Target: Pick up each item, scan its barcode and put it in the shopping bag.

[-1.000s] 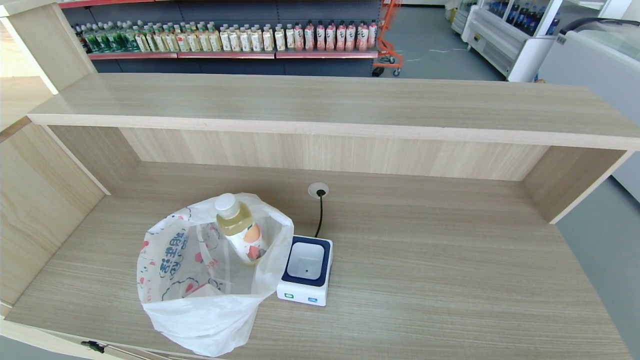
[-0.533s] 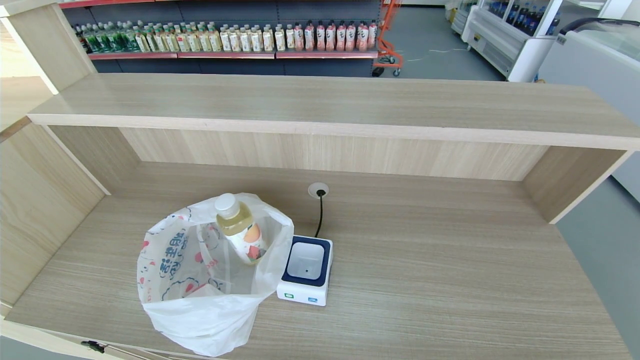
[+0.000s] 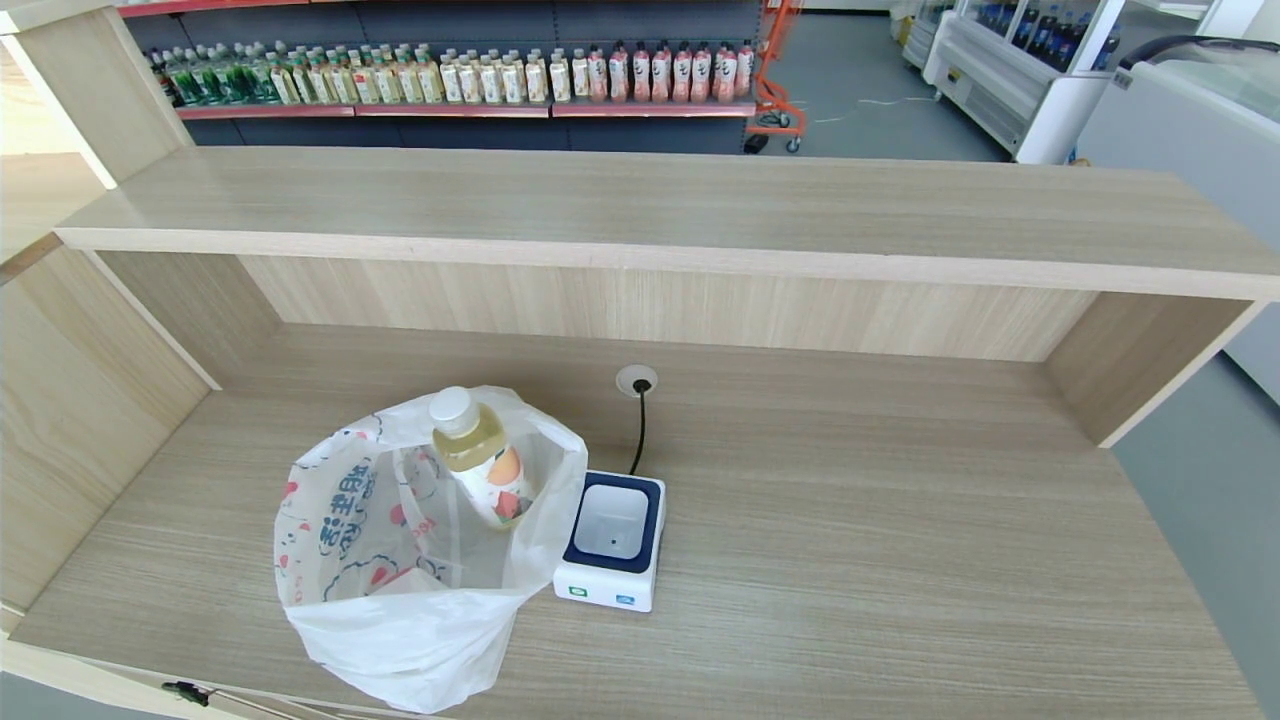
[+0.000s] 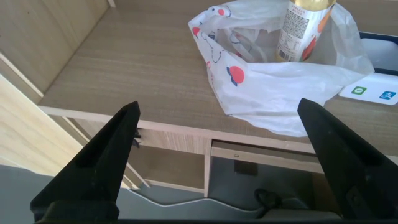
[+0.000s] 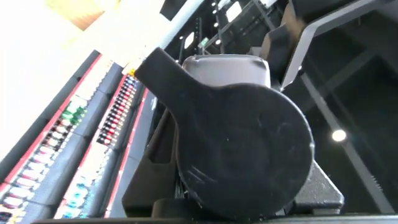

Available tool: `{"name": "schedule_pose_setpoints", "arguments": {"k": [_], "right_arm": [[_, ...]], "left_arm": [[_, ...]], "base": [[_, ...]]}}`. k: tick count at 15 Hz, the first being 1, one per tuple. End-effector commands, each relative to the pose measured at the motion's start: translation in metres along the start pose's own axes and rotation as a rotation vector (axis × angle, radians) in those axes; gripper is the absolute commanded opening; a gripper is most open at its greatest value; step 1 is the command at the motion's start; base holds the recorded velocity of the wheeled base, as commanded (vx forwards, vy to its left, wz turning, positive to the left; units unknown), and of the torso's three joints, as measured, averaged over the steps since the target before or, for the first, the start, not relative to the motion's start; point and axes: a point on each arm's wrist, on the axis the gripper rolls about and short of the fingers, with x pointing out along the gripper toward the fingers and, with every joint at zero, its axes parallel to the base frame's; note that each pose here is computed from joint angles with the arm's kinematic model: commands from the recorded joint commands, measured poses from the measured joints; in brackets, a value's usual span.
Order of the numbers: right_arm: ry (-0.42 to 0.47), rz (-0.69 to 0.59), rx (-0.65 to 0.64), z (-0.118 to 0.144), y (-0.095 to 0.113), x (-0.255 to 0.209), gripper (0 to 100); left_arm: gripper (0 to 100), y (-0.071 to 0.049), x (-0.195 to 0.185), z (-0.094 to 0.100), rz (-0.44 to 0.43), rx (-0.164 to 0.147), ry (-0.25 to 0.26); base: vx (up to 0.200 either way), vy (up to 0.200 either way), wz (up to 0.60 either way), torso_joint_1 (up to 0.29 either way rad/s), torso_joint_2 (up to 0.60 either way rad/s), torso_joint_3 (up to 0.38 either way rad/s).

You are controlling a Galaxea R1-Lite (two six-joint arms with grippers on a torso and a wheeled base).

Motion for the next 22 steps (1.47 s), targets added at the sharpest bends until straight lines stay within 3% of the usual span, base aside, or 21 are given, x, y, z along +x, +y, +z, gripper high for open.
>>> {"name": "schedule_pose_setpoints", "arguments": {"k": [1,2,3,4,5,6,7,9,11,12,13,15,17,22], "right_arm": [[0.164,0.209,0.318,-0.022,0.014,0.001,0],[0.233,0.250,0.442,-0.027,0.014,0.000,0],[0.378,0.328,0.648,-0.029,0.012,-0.004,0],[0.878,0.539,1.258,-0.018,0.011,-0.015,0],[1.006,0.599,1.425,-0.015,0.005,-0.019,0],[1.043,0.677,1.583,-0.005,0.003,-0.022,0],[1.118,0.652,1.767,-0.002,-0.002,-0.024,0],[1.219,0.482,2.089,-0.015,0.002,-0.017,0],[1.348,0.204,2.365,-0.042,0.022,-0.003,0],[1.368,0.129,2.431,-0.047,0.030,0.001,0],[1.378,-0.009,2.604,-0.057,0.044,0.007,0],[1.265,-0.026,2.784,-0.056,0.049,0.008,0],[1.230,0.020,2.838,-0.049,0.057,0.009,0],[1.260,0.031,2.856,-0.049,0.069,0.009,0]], "left_arm": [[100,0.000,0.000,0.000,0.001,0.000,-0.001],[100,0.000,0.000,0.000,0.001,0.000,-0.001],[100,0.000,0.000,0.000,0.001,0.000,-0.001],[100,0.000,0.000,0.000,0.001,0.000,-0.001],[100,0.000,0.000,0.000,0.001,0.000,-0.001],[100,0.000,0.000,0.000,0.001,0.000,-0.001],[100,0.000,0.000,0.000,0.001,0.000,-0.001],[100,0.000,0.000,0.000,0.001,0.000,-0.001],[100,0.000,0.000,0.000,0.001,0.000,-0.001],[100,0.000,0.000,0.000,0.001,0.000,-0.001],[100,0.000,0.000,0.000,0.001,0.000,-0.001],[100,0.000,0.000,0.000,0.001,0.000,-0.001],[100,0.000,0.000,0.000,0.001,0.000,-0.001],[100,0.000,0.000,0.000,0.001,0.000,-0.001]], "base": [[0.000,0.000,0.00,0.000,0.00,0.000],[0.000,0.000,0.00,0.000,0.00,0.000],[0.000,0.000,0.00,0.000,0.00,0.000],[0.000,0.000,0.00,0.000,0.00,0.000],[0.000,0.000,0.00,0.000,0.00,0.000],[0.000,0.000,0.00,0.000,0.00,0.000],[0.000,0.000,0.00,0.000,0.00,0.000],[0.000,0.000,0.00,0.000,0.00,0.000],[0.000,0.000,0.00,0.000,0.00,0.000],[0.000,0.000,0.00,0.000,0.00,0.000],[0.000,0.000,0.00,0.000,0.00,0.000],[0.000,0.000,0.00,0.000,0.00,0.000],[0.000,0.000,0.00,0.000,0.00,0.000],[0.000,0.000,0.00,0.000,0.00,0.000]]}}
